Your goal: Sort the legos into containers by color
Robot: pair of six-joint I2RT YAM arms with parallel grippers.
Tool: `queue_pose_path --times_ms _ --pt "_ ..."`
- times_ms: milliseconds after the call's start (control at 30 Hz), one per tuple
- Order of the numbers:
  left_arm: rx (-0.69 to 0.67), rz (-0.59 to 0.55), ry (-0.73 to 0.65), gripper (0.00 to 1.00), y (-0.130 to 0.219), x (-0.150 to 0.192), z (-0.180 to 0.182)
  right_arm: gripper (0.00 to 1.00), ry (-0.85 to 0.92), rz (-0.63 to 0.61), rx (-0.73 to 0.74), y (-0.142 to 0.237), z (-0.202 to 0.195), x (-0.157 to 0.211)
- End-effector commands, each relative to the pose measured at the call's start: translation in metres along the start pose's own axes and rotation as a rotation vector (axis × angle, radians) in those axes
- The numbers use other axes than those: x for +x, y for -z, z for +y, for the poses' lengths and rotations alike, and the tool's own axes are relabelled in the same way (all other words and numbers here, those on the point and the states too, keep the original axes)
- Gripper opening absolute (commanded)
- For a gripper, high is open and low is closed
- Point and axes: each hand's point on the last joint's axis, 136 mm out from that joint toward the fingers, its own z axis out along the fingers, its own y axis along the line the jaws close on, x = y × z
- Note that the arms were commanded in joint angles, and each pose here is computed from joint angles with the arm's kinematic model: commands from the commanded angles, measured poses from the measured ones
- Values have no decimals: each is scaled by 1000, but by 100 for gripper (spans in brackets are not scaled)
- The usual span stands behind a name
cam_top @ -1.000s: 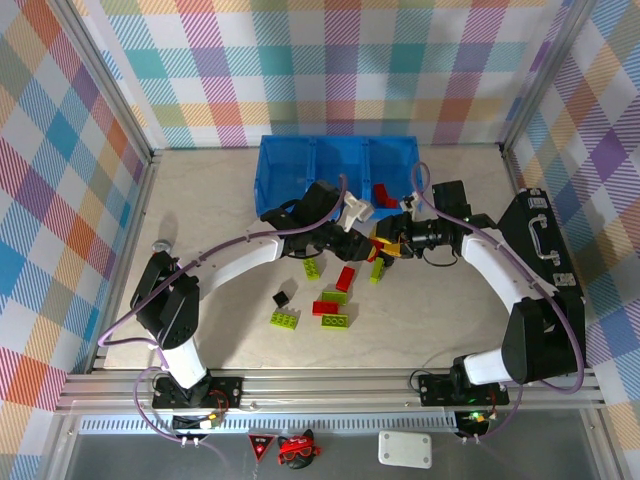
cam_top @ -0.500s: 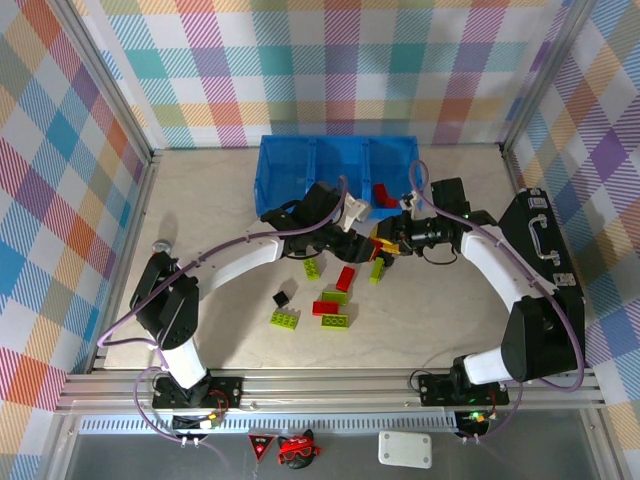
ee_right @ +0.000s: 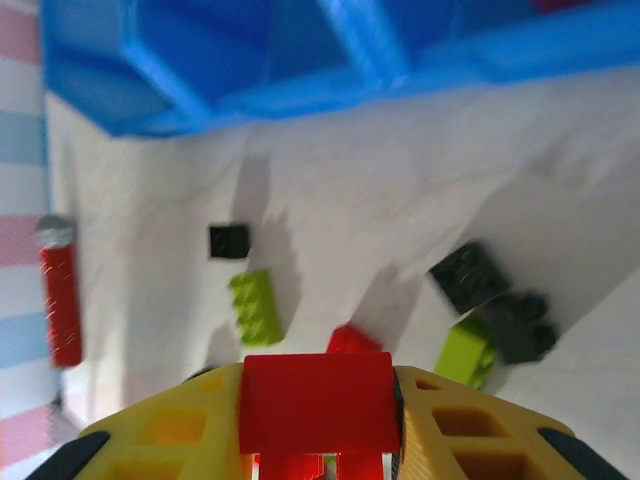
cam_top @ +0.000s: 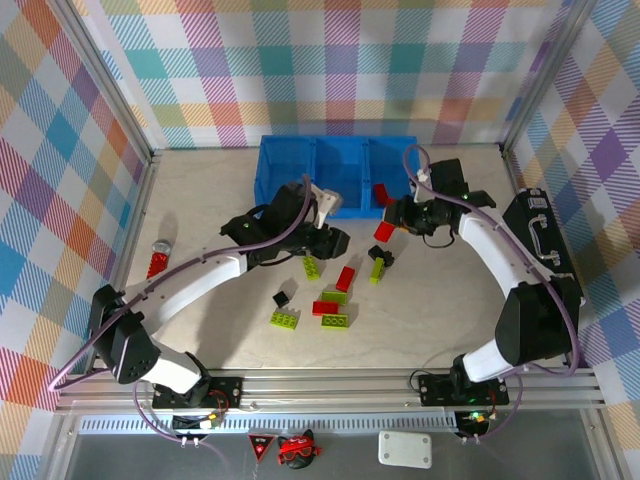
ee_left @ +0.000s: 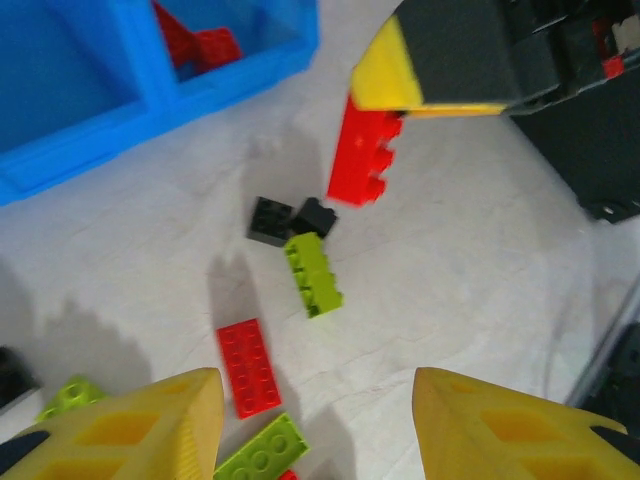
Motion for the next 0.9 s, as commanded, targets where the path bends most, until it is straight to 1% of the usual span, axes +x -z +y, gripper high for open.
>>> queue_pose_path --times_ms 0,167,333,433,600,867 --pt "-126 16 48 52 12 18 22 28 110 -82 202 3 -25 -31" --pt "-148 6 77 52 19 27 29 28 195 -182 348 2 -39 -79" --pt "-152 16 91 50 19 31 30 31 240 -201 425 -16 -48 -114" --pt "-150 17 93 50 21 31 29 31 266 -187 465 -30 -56 -129" --pt "-152 30 85 48 23 35 30 32 291 -131 500 -58 -69 -141" --pt "-169 47 70 48 26 37 32 34 296 -29 538 -97 -92 -138"
